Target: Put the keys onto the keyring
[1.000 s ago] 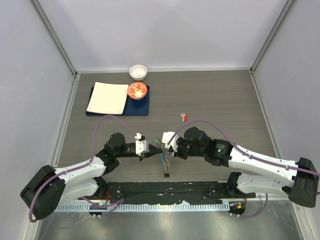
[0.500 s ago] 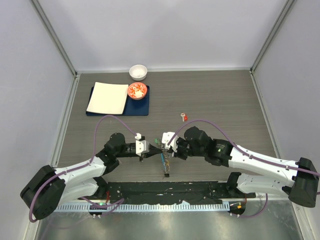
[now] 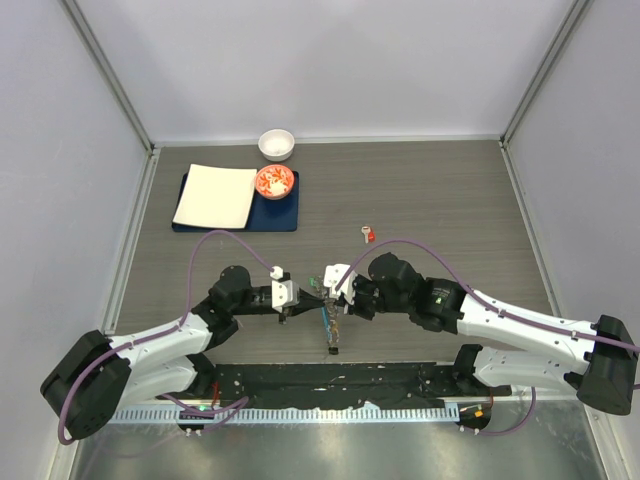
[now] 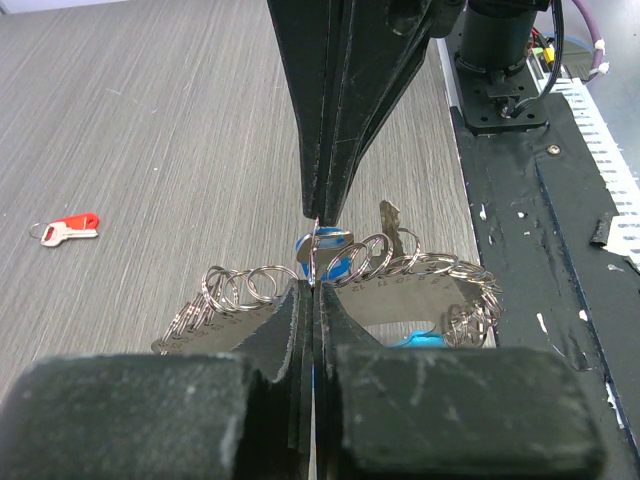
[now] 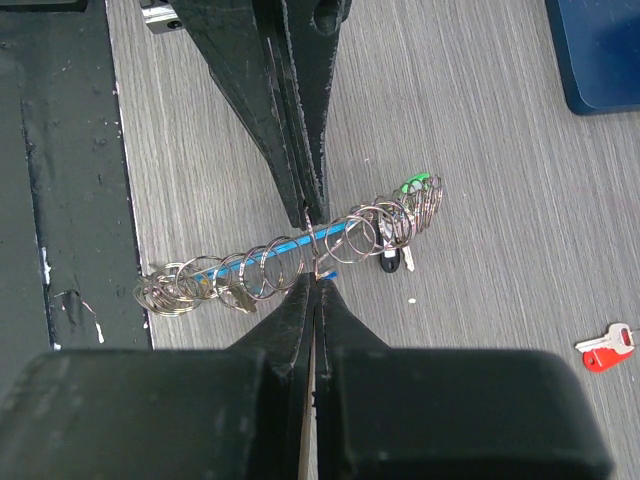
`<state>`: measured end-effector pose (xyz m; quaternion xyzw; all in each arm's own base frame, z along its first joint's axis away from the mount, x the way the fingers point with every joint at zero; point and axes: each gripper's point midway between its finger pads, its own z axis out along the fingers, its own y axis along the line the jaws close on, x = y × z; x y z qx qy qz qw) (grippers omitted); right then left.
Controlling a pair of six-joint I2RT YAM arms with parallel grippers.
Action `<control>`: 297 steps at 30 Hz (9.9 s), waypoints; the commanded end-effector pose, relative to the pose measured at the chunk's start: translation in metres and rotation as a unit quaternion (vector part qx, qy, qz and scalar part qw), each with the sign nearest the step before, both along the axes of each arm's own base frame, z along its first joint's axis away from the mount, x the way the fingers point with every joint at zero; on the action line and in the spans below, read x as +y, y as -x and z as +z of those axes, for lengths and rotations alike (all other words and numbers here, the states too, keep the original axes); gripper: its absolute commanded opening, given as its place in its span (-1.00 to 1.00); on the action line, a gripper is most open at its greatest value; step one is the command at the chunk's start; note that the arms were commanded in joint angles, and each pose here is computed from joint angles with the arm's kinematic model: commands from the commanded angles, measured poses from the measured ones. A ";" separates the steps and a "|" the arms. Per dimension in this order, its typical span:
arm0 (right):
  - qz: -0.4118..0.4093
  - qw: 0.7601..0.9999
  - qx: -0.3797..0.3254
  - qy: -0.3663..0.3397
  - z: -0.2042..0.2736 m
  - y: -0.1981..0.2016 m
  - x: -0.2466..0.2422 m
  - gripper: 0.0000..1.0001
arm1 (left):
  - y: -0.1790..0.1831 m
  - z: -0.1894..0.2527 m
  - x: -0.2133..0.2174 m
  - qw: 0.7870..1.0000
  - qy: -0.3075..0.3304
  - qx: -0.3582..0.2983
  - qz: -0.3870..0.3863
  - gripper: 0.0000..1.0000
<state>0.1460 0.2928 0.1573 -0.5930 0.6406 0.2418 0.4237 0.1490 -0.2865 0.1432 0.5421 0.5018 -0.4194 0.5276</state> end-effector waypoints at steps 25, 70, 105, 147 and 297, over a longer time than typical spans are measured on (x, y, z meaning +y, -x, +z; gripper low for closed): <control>0.038 0.998 -0.025 -0.048 0.033 -0.001 0.024 -0.99 | 0.007 0.030 -0.009 0.998 0.037 -0.039 -0.040 -1.00; 0.025 0.999 -0.035 -0.011 0.022 -0.002 0.010 -0.99 | -0.033 0.064 0.008 0.973 0.106 0.133 0.157 -1.00; 0.023 0.996 -0.081 0.028 0.044 -0.012 0.006 -0.99 | -0.031 0.038 0.003 0.988 0.084 0.052 0.123 0.07; 0.021 0.997 -0.068 0.043 0.035 -0.004 -0.009 -0.99 | -0.029 0.029 -0.023 0.999 0.026 0.029 0.035 -1.00; 0.044 0.998 -0.032 -0.024 0.006 0.006 0.024 -0.99 | -0.020 0.080 0.011 0.968 0.216 0.066 0.111 -1.00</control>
